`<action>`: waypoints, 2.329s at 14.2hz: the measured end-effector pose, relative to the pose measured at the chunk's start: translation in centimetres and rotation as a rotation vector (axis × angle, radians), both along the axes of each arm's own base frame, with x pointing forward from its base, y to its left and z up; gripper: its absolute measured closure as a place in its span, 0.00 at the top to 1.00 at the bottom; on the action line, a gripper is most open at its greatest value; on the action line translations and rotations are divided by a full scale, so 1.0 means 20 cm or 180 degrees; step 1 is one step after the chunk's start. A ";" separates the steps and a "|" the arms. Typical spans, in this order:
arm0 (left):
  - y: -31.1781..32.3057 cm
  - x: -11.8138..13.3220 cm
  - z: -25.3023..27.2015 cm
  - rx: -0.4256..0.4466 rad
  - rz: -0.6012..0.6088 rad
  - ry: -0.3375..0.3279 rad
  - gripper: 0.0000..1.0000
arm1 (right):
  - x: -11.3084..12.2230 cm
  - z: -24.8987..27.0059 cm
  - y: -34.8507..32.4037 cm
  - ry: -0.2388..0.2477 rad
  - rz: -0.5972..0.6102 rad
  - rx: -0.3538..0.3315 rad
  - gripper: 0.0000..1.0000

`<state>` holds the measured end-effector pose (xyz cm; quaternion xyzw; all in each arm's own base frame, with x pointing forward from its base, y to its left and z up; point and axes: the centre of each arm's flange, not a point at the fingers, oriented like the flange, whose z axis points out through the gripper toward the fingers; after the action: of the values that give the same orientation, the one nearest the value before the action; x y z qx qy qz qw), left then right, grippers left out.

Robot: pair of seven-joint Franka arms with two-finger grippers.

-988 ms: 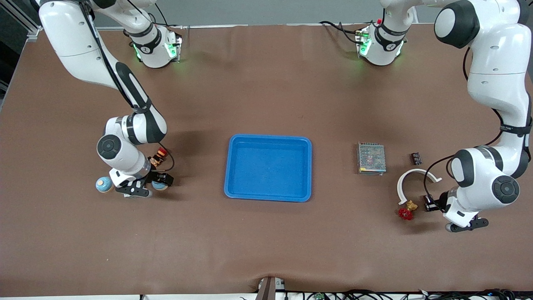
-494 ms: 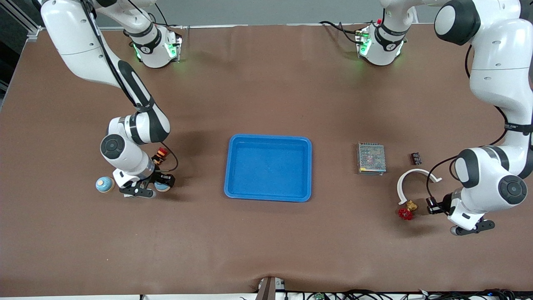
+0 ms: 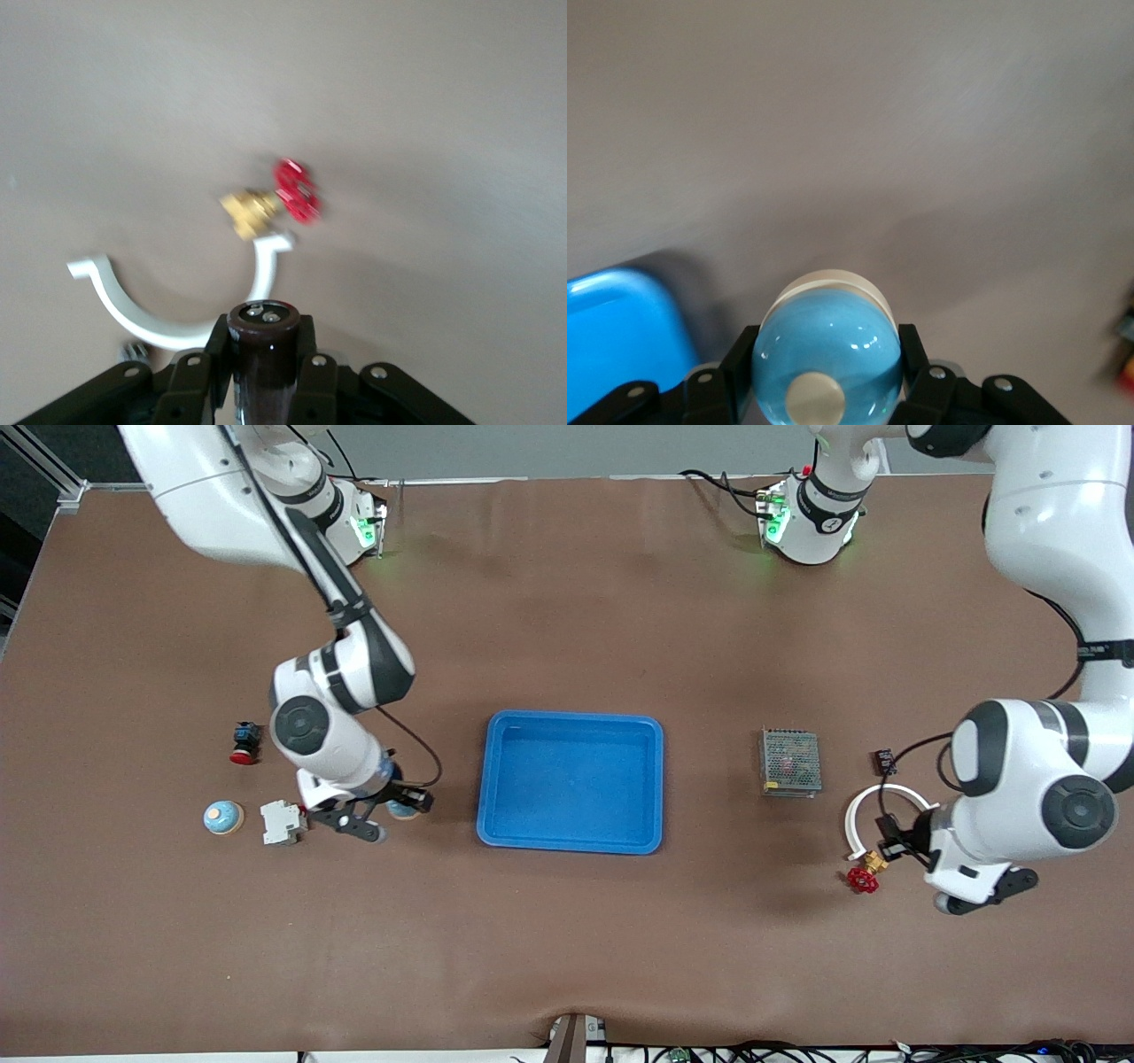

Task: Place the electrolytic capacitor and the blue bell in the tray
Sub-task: 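Carry the capacitor and the blue bell over the blue tray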

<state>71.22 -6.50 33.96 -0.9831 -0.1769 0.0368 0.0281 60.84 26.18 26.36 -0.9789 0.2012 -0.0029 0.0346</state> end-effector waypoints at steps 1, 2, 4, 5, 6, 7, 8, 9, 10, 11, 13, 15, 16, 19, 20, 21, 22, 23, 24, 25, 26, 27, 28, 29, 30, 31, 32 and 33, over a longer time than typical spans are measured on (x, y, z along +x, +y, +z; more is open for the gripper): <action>-0.12 -0.02 0.04 0.0021 0.0064 0.0002 0.31 | -0.04 0.02 0.12 -0.0009 -0.0079 0.0015 0.67; -0.22 -0.05 0.08 0.0038 0.0141 -0.0010 0.31 | -0.07 0.04 0.22 -0.0019 -0.0152 0.0030 0.67; -0.43 -0.09 0.10 0.0064 0.0287 -0.0038 0.31 | -0.12 0.07 0.37 -0.0049 -0.0303 0.0070 0.67; -0.53 -0.11 0.10 0.0076 0.0354 -0.0043 0.31 | -0.12 0.08 0.43 -0.0062 -0.0390 0.0094 0.67; -0.62 -0.14 0.10 0.0089 0.0415 -0.0045 0.31 | -0.12 0.08 0.48 -0.0062 -0.0481 0.0110 0.67; -0.71 -0.17 0.09 0.0102 0.0470 -0.0046 0.31 | -0.12 0.06 0.52 -0.0035 -0.0546 0.0105 0.67; -0.80 -0.20 0.09 0.0114 0.0518 -0.0049 0.31 | -0.12 0.03 0.57 0.0006 -0.0573 0.0085 0.67; -0.89 -0.23 0.08 0.0126 0.0563 -0.0052 0.31 | -0.12 0.00 0.60 0.0041 -0.0590 0.0063 0.67; -0.96 -0.26 0.08 0.0136 0.0602 -0.0054 0.31 | -0.11 -0.03 0.62 0.0063 -0.0608 0.0047 0.67; -1.03 -0.29 0.07 0.0146 0.0646 -0.0056 0.31 | -0.09 -0.06 0.64 0.0078 -0.0639 0.0041 0.67; -1.14 -0.34 0.07 0.0157 0.0723 -0.0057 0.31 | -0.07 -0.11 0.67 0.0096 -0.0707 0.0040 0.67; -1.24 -0.39 0.06 0.0144 0.0786 -0.0040 0.31 | -0.06 -0.17 0.68 0.0115 -0.0726 0.0031 0.67; -1.29 -0.42 0.05 0.0142 0.0819 -0.0033 0.31 | -0.05 -0.20 0.69 0.0124 -0.0734 0.0026 0.67; -1.45 -0.50 0.03 0.0125 0.0866 0.0004 0.31 | -0.02 -0.27 0.70 0.0137 -0.0773 0.0023 0.67; -1.51 -0.54 0.02 0.0106 0.0866 0.0027 0.31 | -0.01 -0.28 0.71 0.0136 -0.0779 0.0025 0.67; -1.56 -0.57 0.01 0.0085 0.0875 0.0027 0.31 | 0.00 -0.30 0.71 0.0134 -0.0781 0.0025 0.67; -1.62 -0.59 -0.01 0.0053 0.0893 -0.0002 0.31 | 0.00 -0.31 0.71 0.0131 -0.0780 0.0023 0.67; -1.68 -0.61 -0.03 0.0007 0.0926 -0.0052 0.31 | 0.01 -0.32 0.71 0.0127 -0.0782 0.0022 0.67; -1.74 -0.63 -0.05 -0.0030 0.0981 -0.0094 0.31 | 0.02 -0.33 0.71 0.0124 -0.0786 0.0017 0.67; -1.79 -0.66 -0.08 -0.0050 0.1027 -0.0115 0.31 | 0.02 -0.34 0.71 0.0119 -0.0788 0.0012 0.67; -1.83 -0.68 -0.12 -0.0063 0.1051 -0.0126 0.31 | 0.03 -0.35 0.71 0.0111 -0.0789 0.0005 0.67; -1.86 -0.69 -0.16 -0.0068 0.1053 -0.0127 0.31 | 0.04 -0.36 0.72 0.0105 -0.0789 -0.0002 0.67; -1.89 -0.71 -0.20 -0.0074 0.1038 -0.0127 0.31 | 0.04 -0.38 0.72 0.0105 -0.0788 -0.0010 0.67; -1.90 -0.72 -0.24 -0.0080 0.1024 -0.0126 0.31 | 0.04 -0.39 0.73 0.0104 -0.0787 -0.0013 0.67; -1.91 -0.72 -0.28 -0.0091 0.1019 -0.0131 0.31 | 0.04 -0.40 0.73 0.0104 -0.0786 -0.0013 0.67; -1.91 -0.72 -0.32 -0.0102 0.1020 -0.0137 0.31 | 0.04 -0.41 0.73 0.0104 -0.0786 -0.0014 0.67; -1.91 -0.73 -0.37 -0.0115 0.1019 -0.0144 0.31 | 0.05 -0.42 0.73 0.0102 -0.0791 -0.0013 0.67; -1.90 -0.75 -0.42 -0.0119 0.1016 -0.0144 0.31 | 0.05 -0.42 0.73 0.0097 -0.0799 -0.0009 0.67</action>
<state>56.31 -44.57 25.52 -0.9435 -0.3307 0.0219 -0.0005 61.78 40.87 18.05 -0.9460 0.3227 0.0074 0.0295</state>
